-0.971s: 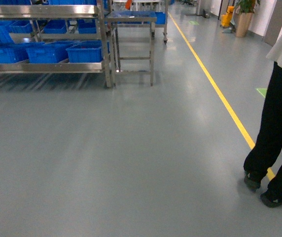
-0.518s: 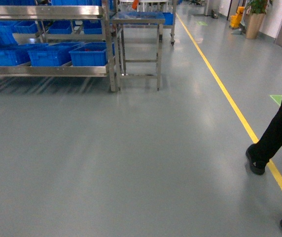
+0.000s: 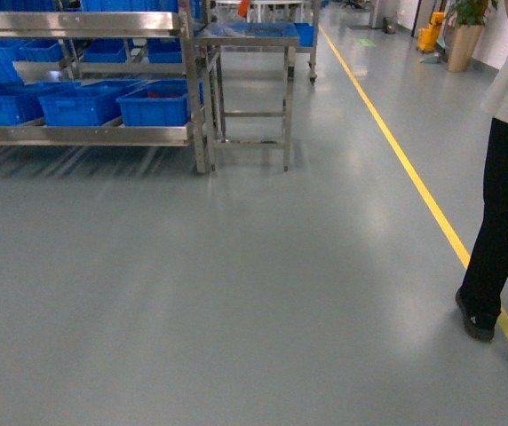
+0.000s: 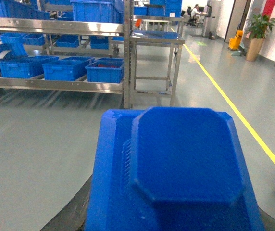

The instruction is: Sort blue parts and orange caps into right shelf containers

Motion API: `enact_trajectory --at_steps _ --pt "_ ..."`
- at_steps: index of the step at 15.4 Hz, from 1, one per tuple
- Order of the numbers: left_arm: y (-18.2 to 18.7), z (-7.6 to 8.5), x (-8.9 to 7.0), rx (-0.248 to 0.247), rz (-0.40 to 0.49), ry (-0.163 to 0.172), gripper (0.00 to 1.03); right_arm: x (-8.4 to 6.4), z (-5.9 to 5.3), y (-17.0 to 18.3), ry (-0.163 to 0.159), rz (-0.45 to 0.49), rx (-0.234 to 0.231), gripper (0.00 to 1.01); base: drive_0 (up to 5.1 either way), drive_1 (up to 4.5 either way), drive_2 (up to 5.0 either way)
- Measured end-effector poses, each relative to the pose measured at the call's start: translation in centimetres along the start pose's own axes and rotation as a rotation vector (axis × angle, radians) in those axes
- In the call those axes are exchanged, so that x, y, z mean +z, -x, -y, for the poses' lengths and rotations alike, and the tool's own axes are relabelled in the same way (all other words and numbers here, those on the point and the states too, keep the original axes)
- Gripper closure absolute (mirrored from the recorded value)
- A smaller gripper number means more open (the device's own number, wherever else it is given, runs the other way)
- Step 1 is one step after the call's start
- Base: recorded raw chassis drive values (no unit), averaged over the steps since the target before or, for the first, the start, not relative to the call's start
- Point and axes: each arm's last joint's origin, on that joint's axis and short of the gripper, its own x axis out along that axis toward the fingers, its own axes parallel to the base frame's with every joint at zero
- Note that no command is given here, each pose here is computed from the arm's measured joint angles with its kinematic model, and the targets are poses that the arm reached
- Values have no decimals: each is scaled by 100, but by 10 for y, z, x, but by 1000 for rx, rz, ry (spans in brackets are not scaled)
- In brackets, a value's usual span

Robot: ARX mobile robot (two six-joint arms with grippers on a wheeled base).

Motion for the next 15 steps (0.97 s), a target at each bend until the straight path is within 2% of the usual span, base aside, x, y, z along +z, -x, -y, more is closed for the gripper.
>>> enact_trajectory --at_steps 15 --pt "0 0 0 -1 -2 0 61 0 0 0 0 -2 0 57 7 441 -426"
